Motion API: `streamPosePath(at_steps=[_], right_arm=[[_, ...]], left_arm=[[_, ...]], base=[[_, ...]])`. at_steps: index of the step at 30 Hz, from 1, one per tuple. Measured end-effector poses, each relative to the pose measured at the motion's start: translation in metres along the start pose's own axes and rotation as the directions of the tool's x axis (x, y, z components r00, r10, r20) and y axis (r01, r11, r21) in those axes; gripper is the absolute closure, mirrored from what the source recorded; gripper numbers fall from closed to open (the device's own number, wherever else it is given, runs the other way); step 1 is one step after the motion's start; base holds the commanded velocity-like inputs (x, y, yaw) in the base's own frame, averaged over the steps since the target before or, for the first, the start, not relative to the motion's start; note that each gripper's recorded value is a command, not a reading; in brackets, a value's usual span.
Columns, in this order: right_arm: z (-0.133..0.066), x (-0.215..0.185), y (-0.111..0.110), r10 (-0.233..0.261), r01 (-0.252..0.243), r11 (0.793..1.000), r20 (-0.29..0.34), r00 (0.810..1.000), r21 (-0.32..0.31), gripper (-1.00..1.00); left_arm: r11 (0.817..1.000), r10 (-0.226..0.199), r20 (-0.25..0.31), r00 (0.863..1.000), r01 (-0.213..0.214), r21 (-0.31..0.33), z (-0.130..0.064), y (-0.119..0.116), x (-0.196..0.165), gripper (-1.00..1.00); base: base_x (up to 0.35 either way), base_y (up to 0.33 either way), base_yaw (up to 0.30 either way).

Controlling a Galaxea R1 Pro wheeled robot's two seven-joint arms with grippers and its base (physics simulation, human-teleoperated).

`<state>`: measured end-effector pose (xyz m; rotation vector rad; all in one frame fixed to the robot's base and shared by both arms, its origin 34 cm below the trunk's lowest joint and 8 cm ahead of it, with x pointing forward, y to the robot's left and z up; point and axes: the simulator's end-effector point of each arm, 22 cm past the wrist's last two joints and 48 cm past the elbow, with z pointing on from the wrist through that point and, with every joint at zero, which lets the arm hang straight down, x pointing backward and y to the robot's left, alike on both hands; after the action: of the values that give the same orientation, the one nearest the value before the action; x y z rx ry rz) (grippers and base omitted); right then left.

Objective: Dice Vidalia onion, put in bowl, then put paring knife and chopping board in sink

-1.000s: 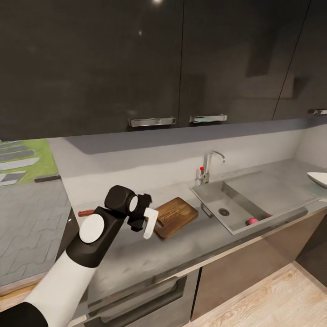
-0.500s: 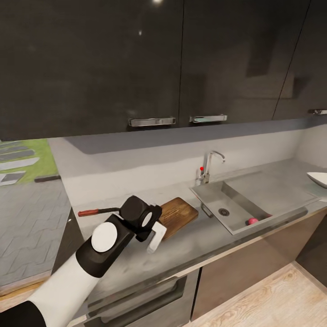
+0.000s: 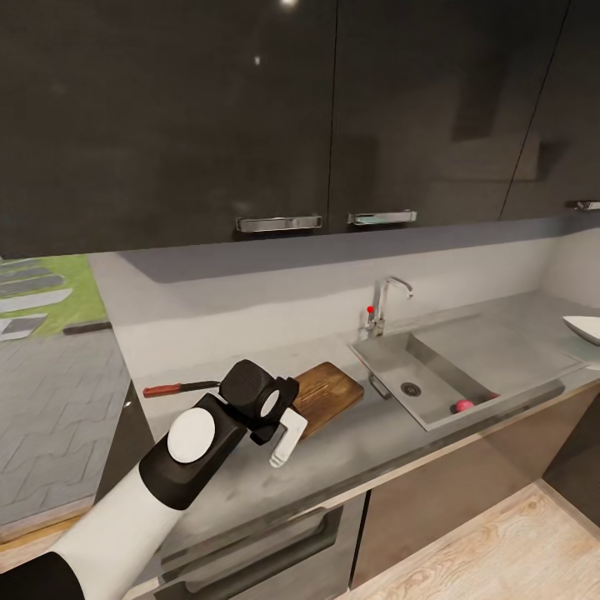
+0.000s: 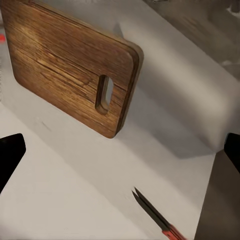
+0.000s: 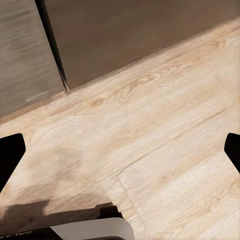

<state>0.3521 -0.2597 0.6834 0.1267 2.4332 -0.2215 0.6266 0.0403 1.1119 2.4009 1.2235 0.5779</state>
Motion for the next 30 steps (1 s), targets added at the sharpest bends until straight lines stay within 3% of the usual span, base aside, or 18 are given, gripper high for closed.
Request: streamPosePath(at_steps=[13, 30], right_arm=[[0.0, 0.002, -0.001, -0.002, 0.002, 1.0, -0.006, 1.0, 0.001, -1.0], [-0.001, 0.011, -0.001, -0.005, 0.005, 1.0, -0.026, 1.0, 0.001, -1.0]], left_arm=[[0.999, 0.032, 0.016, 0.999, -0.032, 0.016, 0.005, -0.005, -0.012, -1.0], [0.999, 0.038, 0.028, 0.999, -0.039, 0.033, 0.015, -0.009, -0.015, -1.0]], base=[[0.0, 0.0, 0.0], [0.0, 0.0, 0.0]])
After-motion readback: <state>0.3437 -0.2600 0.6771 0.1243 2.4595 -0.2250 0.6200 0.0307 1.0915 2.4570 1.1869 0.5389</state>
